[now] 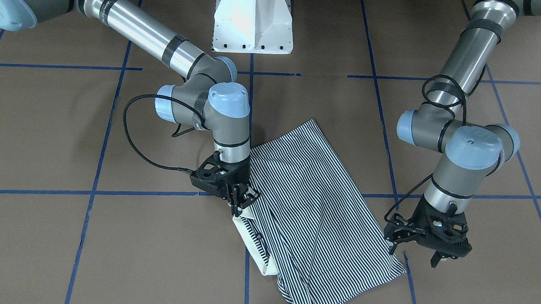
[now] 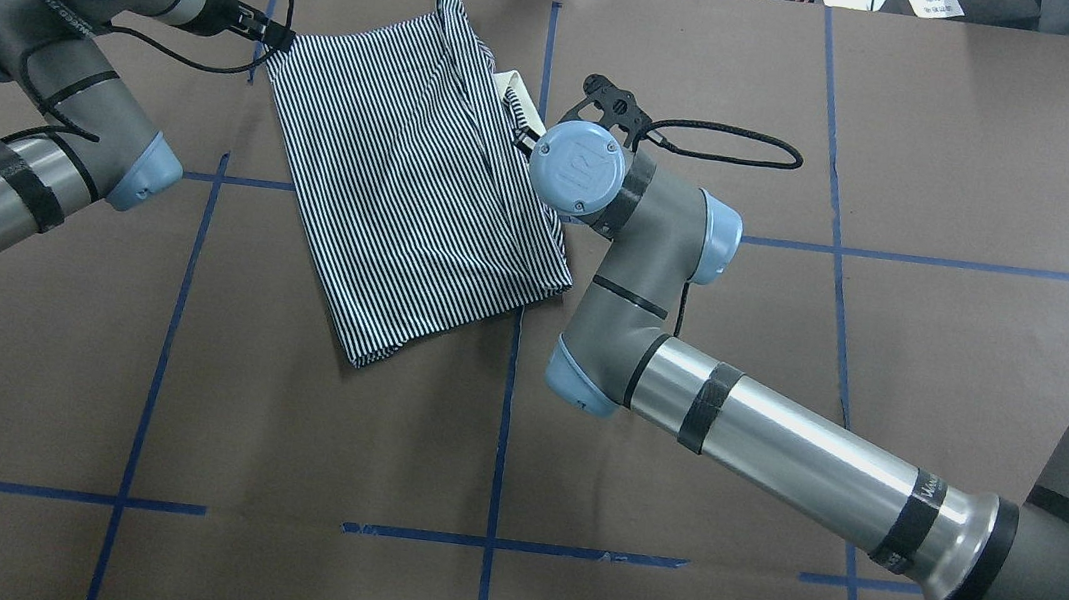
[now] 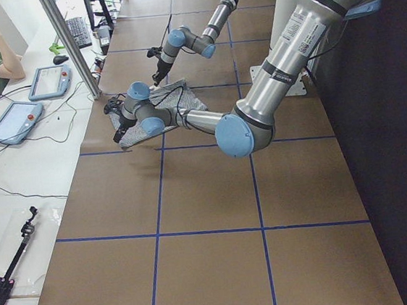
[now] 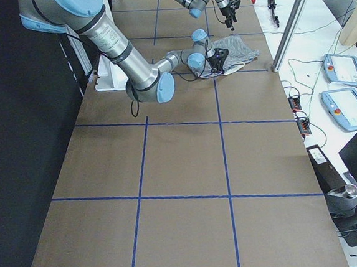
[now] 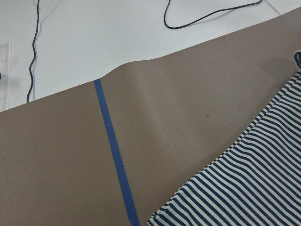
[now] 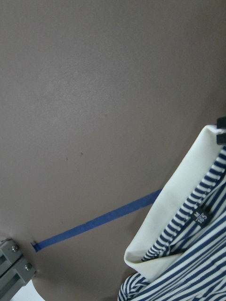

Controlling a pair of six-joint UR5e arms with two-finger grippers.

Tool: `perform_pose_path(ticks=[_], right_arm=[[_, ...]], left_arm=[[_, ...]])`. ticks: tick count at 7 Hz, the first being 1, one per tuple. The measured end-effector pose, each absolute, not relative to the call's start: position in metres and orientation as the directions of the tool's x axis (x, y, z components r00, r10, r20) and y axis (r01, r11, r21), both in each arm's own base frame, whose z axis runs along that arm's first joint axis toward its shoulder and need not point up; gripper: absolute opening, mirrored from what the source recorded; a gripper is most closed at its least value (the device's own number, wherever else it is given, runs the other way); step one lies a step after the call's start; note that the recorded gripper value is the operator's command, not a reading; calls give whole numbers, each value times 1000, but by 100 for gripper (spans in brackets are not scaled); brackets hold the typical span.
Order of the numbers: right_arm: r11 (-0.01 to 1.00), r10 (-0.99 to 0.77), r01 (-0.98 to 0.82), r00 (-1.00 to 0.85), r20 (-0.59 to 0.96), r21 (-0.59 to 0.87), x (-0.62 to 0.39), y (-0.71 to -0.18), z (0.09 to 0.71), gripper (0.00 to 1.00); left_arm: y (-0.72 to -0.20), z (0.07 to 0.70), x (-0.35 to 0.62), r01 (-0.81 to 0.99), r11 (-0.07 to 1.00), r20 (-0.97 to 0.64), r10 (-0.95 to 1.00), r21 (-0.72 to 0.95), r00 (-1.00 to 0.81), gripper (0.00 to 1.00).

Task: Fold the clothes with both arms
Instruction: 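Grasp the shirt near the cream collar with the right gripper and pull it straight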

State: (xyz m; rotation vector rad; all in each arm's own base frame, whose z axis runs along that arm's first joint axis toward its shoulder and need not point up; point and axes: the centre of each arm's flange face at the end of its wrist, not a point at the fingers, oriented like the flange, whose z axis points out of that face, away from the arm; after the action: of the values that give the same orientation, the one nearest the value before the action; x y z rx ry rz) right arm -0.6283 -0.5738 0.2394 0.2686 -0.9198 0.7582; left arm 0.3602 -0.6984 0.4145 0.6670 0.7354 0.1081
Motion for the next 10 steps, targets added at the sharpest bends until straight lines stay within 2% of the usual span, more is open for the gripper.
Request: perform_pose_path(ticks=[3,7,10], right_arm=[[720,462,-687,369,807,-98,-591,-541,271,0],[744,394,-668,393,831,-37,-549,-428,329,0],[765,368,-644,426,827,-8,-545,-407,344,0]], left_arm=[[-697,413,361,135,789,-587,319,600,744,100],[-697,410,363,135,787,-588,322,602,742,100],[-697,409,363,135,787,-588,324,603,741,100]])
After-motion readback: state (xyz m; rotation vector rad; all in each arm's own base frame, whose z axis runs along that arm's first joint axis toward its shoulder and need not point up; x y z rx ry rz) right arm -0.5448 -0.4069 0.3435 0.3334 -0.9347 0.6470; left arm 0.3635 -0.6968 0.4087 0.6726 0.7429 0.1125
